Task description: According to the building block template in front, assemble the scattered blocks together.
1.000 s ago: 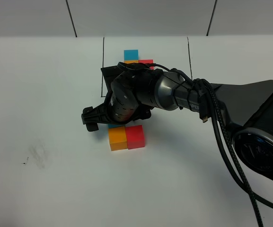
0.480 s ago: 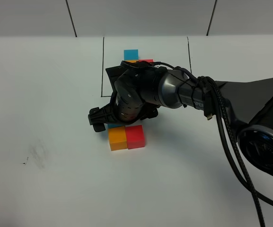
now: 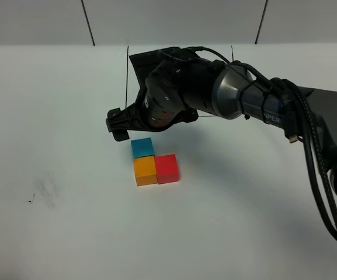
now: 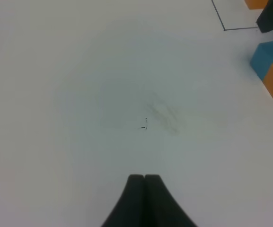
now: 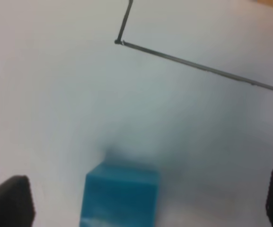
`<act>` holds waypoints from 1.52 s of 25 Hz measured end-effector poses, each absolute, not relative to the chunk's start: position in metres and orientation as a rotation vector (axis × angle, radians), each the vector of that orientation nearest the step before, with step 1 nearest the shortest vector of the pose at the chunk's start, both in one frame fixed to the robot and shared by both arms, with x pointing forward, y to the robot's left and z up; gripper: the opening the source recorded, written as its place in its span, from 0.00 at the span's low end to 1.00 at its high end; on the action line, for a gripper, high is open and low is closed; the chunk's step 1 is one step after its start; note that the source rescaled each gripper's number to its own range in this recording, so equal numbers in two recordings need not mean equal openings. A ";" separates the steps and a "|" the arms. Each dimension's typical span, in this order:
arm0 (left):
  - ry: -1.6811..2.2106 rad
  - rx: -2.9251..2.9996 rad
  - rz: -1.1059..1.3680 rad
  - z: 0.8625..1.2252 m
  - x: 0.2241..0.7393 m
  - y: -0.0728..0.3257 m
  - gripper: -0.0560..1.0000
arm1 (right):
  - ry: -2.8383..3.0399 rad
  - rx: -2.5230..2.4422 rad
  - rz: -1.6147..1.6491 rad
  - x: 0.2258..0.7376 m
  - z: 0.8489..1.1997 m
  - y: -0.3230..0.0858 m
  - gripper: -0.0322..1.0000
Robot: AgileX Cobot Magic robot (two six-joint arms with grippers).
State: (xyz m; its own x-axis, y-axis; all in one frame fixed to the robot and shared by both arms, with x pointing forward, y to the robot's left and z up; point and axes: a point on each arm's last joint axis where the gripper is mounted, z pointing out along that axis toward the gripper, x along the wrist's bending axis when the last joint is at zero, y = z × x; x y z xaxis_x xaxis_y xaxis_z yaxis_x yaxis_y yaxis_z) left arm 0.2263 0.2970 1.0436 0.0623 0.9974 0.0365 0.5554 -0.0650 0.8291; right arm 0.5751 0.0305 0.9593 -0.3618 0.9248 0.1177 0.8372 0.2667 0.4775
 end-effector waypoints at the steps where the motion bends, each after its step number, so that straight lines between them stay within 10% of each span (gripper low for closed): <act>1: 1.563 1.697 0.872 1.044 0.226 0.297 0.05 | 2.343 1.642 0.701 0.574 0.965 0.029 1.00; 6: 1.563 1.697 0.872 1.044 0.226 0.297 0.05 | 2.318 1.557 0.670 0.573 0.987 0.019 0.78; 10: 1.563 1.697 0.872 1.044 0.226 0.297 0.05 | 2.318 1.545 0.599 0.572 0.989 0.014 0.27; 13: 1.563 1.697 0.872 1.044 0.226 0.297 0.05 | 2.317 1.547 0.543 0.572 0.988 0.009 0.08; 38: 1.563 1.697 0.872 1.044 0.226 0.297 0.05 | 2.047 1.921 0.281 0.570 0.987 -0.169 0.04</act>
State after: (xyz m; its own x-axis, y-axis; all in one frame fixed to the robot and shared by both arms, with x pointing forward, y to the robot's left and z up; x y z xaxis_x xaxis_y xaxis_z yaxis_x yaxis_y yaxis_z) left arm 0.2263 0.2970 1.0436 0.0623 0.9974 0.0365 0.5554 -0.0650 0.8291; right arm 0.5702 -0.1690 0.9872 -0.0456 0.9943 -0.0964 0.9316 0.0771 0.3553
